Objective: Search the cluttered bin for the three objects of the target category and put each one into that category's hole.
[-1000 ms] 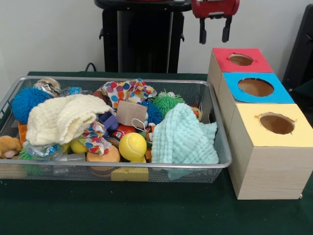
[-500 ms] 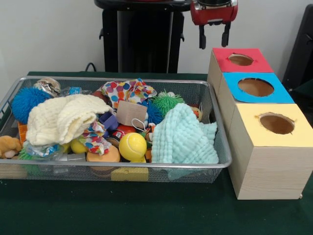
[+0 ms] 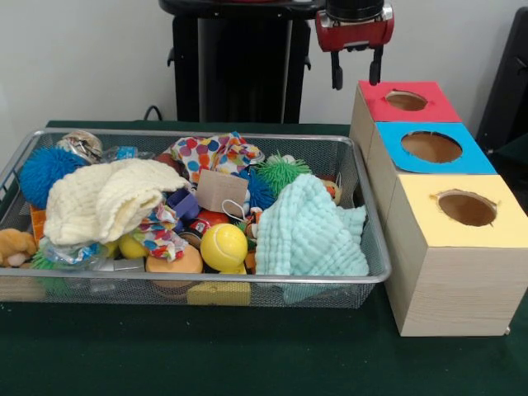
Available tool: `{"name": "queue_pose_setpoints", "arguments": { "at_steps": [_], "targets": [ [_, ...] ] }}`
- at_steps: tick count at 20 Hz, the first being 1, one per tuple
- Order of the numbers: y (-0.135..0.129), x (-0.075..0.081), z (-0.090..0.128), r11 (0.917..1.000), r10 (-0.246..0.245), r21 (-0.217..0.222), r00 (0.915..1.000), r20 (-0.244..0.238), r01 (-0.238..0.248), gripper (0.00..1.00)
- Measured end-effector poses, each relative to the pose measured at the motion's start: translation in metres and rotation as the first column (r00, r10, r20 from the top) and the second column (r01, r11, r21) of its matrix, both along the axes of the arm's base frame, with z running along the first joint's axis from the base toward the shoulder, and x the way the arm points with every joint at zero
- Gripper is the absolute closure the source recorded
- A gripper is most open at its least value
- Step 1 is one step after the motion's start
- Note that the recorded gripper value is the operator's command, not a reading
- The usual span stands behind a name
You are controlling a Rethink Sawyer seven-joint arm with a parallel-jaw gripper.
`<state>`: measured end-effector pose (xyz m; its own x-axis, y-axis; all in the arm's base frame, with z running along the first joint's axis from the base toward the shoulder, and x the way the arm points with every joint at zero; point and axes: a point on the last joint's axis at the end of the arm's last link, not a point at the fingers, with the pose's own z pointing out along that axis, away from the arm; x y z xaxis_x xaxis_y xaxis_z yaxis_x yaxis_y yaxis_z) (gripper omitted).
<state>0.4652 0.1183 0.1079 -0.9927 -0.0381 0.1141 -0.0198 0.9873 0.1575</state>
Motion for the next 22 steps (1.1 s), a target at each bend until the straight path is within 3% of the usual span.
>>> {"name": "queue_pose_setpoints", "arguments": {
  "at_steps": [11, 22],
  "targets": [
    [-0.007, -0.003, -0.012, 0.9997, -0.012, 0.021, 0.9995, -0.029, 0.012, 0.0],
    [-0.012, -0.007, -0.022, 0.9986, 0.053, 0.008, 0.9983, -0.025, -0.053, 0.0]
  ]
}}
